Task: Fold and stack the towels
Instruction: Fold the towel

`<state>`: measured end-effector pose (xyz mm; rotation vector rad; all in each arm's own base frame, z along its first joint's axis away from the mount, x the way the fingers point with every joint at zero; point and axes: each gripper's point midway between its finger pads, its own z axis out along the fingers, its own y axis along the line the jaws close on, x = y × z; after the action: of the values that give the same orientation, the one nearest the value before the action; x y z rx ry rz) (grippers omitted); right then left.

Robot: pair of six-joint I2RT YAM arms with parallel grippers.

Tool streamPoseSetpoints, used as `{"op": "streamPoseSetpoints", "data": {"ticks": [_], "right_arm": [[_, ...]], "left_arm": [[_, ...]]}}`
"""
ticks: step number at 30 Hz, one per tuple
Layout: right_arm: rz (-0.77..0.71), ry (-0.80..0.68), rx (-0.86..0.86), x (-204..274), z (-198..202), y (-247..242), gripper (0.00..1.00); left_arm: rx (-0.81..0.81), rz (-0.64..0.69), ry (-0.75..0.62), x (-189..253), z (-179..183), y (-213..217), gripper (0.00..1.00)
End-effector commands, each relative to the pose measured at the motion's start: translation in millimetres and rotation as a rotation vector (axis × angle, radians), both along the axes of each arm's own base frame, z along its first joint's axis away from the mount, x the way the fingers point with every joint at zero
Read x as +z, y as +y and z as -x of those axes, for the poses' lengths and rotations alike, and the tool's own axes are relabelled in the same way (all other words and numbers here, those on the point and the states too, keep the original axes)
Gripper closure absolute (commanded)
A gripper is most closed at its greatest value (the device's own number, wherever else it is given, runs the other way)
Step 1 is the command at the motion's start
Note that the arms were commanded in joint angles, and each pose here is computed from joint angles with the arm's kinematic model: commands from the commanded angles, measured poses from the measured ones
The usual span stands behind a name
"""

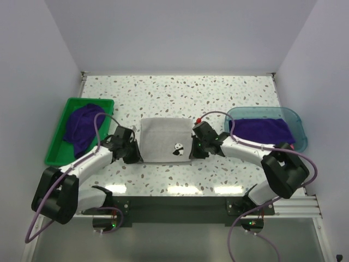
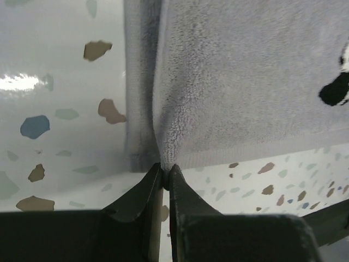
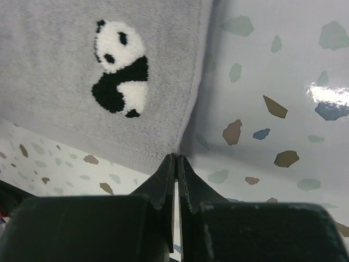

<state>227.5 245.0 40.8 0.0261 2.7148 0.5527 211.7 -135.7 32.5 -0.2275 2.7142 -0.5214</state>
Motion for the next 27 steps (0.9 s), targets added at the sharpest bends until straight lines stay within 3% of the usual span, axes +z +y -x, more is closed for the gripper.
{"op": "streamPoseSetpoints", "data": {"ticks": [1,9,12,13,16,27], "right_arm": [[-0.008,0.041,0.006,-17.1,6.3,1.4,1.00],[0.046,0.069,0.019,-33.7,15.4,-10.4,1.00],[0.054,0.059,0.038,-28.5,16.5,-12.7,0.87],[0.062,0.055,0.044,-25.7,17.1,-14.6,0.77],[0.078,-0.003,0.065,-5.5,9.4,-17.2,0.66],[0.045,-0.294,0.088,70.1,-99.8,-0.4,0.66]], "left_arm": [[0.019,-0.021,0.013,-18.4,4.4,4.5,1.00],[0.049,-0.049,0.048,-30.3,13.8,12.1,1.00],[0.050,-0.045,0.035,-24.1,12.0,11.7,1.00],[0.046,-0.043,0.035,-23.1,12.6,11.5,1.00],[0.045,-0.038,0.019,-17.1,11.4,11.0,0.99],[0.014,-0.029,0.008,-12.2,12.7,9.1,0.97]]}}
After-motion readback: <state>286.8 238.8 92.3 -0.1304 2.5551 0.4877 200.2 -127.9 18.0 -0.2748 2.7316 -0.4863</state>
